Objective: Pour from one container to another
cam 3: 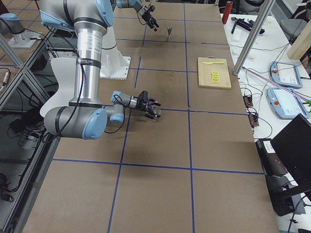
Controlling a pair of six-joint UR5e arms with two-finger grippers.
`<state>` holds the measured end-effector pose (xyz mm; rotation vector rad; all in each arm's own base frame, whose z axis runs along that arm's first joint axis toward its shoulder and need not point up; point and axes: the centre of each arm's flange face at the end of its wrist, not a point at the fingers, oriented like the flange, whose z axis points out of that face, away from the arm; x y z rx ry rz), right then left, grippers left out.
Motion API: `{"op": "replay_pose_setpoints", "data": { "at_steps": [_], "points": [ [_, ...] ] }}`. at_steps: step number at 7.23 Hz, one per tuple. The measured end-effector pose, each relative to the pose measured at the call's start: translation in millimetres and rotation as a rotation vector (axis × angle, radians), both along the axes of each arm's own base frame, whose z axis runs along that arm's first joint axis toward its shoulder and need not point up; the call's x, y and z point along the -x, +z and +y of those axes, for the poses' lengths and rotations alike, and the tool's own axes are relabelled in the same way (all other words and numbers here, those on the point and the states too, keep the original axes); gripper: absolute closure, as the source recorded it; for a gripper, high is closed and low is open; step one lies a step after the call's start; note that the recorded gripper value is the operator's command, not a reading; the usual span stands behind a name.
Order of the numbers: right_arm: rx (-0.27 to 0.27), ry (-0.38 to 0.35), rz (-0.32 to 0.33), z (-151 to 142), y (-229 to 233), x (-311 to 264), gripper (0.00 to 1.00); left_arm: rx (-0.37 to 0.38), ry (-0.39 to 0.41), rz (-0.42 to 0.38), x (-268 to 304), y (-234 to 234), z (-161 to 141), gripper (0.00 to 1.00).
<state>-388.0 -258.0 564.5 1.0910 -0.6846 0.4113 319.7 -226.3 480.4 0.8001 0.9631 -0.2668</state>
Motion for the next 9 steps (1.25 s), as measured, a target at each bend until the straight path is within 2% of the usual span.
{"op": "replay_pose_setpoints", "data": {
  "at_steps": [4,9],
  "points": [
    [0.008,-0.021,0.037,0,8,-4,0.00,0.001,0.003,0.002,-1,-1,1,0.00],
    [0.046,-0.067,0.036,4,9,-18,0.00,0.001,0.003,0.005,-1,-1,1,0.00]
  ]
}}
